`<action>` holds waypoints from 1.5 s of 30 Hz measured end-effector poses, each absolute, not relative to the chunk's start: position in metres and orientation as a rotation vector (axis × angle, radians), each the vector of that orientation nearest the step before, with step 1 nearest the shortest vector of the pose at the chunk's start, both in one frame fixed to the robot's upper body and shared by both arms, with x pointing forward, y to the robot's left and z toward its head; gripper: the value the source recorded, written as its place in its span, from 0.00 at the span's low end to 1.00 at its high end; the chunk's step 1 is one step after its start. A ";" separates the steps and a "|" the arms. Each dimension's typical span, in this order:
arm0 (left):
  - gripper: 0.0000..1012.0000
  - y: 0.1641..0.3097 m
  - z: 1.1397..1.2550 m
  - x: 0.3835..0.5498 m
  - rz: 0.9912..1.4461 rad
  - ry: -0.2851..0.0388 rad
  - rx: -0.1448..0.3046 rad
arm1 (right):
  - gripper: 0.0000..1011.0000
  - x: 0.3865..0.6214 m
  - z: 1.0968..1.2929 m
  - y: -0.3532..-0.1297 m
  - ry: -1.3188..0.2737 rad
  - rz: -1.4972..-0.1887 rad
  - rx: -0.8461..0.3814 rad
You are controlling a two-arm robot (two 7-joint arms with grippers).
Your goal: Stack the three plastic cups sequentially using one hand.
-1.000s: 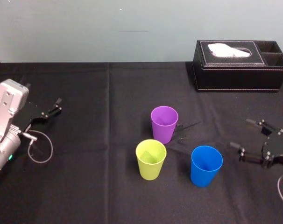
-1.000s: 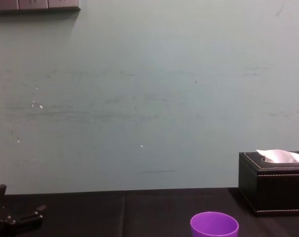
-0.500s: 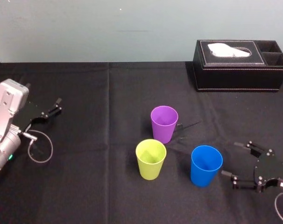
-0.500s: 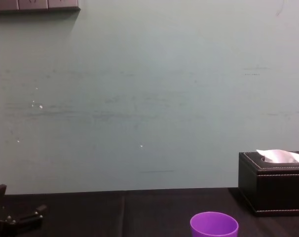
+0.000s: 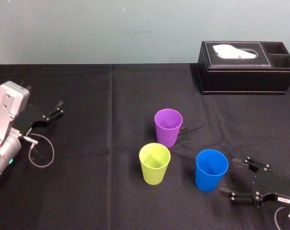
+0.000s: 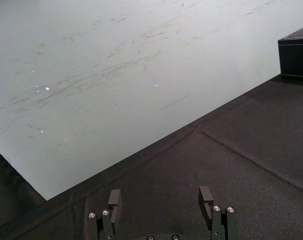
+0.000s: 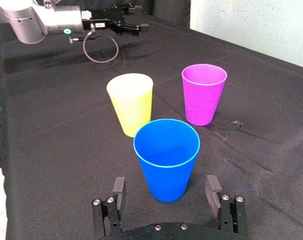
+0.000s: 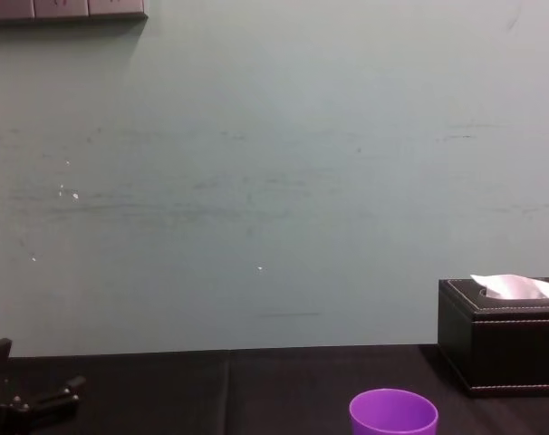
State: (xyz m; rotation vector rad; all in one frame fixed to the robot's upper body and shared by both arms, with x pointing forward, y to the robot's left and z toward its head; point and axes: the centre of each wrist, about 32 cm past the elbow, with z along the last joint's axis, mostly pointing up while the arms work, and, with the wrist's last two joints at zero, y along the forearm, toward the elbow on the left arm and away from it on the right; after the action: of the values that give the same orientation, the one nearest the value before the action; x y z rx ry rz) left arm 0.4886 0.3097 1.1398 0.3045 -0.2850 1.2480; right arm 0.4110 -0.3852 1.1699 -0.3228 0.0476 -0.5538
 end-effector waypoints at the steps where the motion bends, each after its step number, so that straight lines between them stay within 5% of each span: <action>1: 1.00 0.310 1.140 0.489 1.248 -0.285 0.305 | 0.99 0.411 1.169 -0.384 0.048 -0.554 -0.325; 45: 1.00 0.310 1.140 0.489 1.248 -0.285 0.304 | 0.99 0.440 1.161 -0.361 0.027 -0.533 -0.321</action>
State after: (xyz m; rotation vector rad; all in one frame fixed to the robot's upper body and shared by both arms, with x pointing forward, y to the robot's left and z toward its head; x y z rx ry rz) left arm 0.4886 0.3097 1.1398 0.3044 -0.2851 1.2480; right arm 0.4396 -0.3606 1.1614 -0.3212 0.0269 -0.5327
